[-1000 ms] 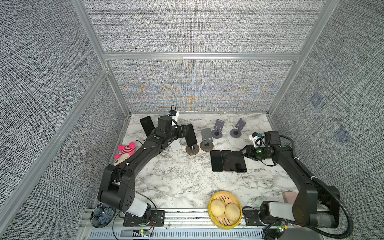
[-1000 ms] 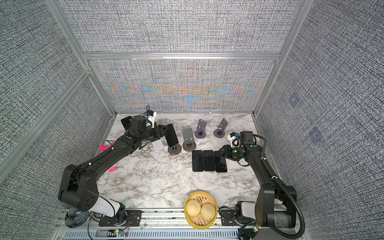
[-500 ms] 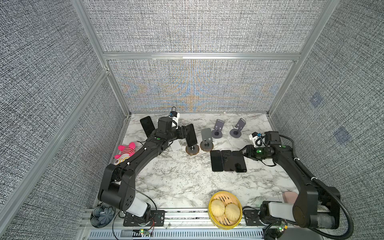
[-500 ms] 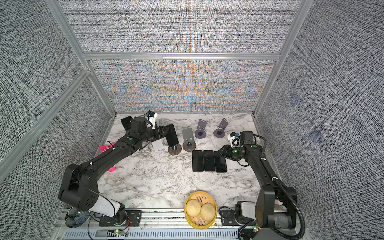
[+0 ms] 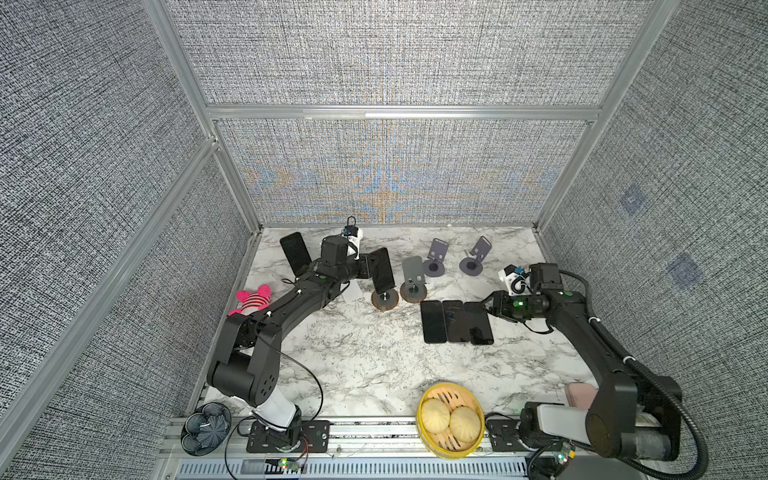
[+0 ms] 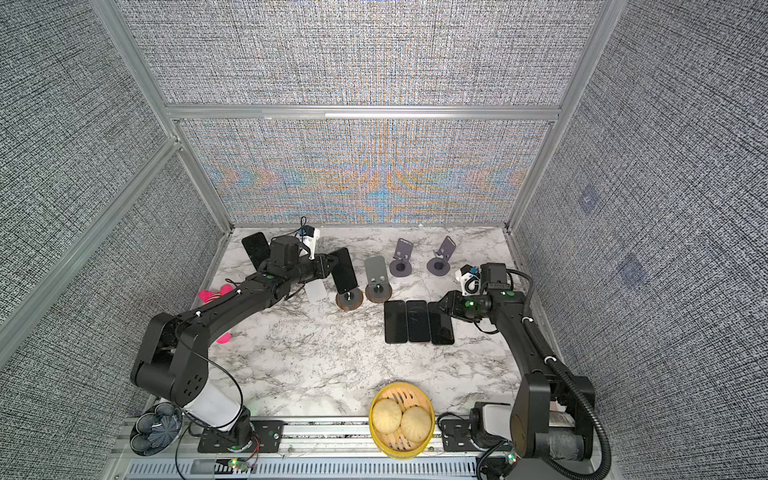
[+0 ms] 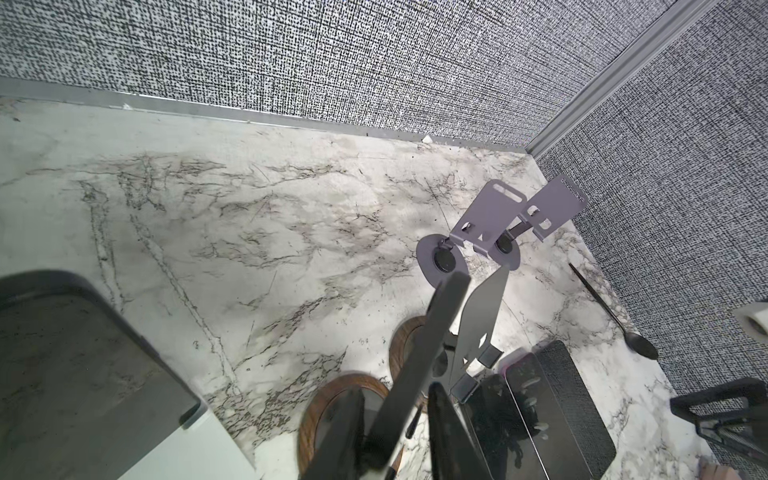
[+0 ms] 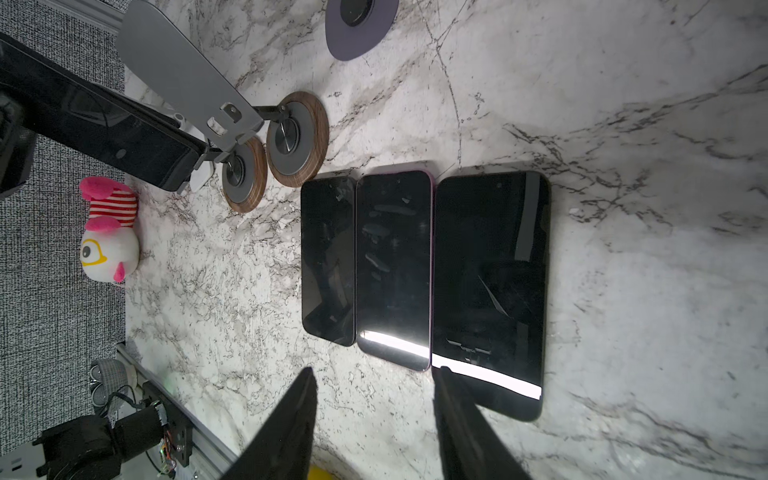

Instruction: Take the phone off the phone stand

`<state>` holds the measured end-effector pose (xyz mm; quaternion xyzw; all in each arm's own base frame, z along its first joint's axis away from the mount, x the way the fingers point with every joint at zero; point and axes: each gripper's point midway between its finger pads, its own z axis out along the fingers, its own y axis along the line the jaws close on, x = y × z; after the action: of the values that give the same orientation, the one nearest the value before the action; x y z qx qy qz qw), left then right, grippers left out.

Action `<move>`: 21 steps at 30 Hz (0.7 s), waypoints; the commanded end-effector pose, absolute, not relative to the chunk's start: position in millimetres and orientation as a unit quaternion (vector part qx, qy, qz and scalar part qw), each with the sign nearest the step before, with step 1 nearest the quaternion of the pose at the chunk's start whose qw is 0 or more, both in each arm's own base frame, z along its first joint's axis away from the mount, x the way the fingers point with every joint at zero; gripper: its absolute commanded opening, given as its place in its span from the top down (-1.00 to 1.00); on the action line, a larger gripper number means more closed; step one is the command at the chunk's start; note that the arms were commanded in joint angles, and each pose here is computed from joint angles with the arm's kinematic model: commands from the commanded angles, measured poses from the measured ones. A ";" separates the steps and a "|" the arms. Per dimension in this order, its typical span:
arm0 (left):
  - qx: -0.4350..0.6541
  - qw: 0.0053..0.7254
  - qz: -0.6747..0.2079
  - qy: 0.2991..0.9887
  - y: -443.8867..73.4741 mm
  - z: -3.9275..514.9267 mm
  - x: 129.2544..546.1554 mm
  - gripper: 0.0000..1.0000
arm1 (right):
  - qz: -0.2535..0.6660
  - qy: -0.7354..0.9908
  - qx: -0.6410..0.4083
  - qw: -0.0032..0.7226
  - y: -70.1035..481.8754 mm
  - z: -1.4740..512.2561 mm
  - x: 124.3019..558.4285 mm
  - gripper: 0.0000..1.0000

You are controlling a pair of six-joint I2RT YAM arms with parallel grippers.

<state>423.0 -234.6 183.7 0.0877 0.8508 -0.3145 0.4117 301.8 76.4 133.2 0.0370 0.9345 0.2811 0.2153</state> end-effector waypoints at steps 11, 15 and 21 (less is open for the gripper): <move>0.088 0.428 -0.327 0.838 -236.7 205.8 425.3 0.57 | 0.286 0.935 0.036 0.205 78.3 126.3 302.9 0.05; 0.083 0.430 -0.330 0.836 -235.4 212.7 423.5 0.59 | 0.290 0.934 0.033 0.205 80.5 126.3 303.4 0.05; 0.083 0.426 -0.333 0.837 -236.4 214.4 422.1 0.63 | 0.293 0.933 0.028 0.206 83.9 127.8 306.6 0.05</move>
<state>421.0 -234.7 206.7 0.0826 0.8428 -0.3246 0.4214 303.1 80.6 123.8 0.0345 0.9366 0.2856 0.1999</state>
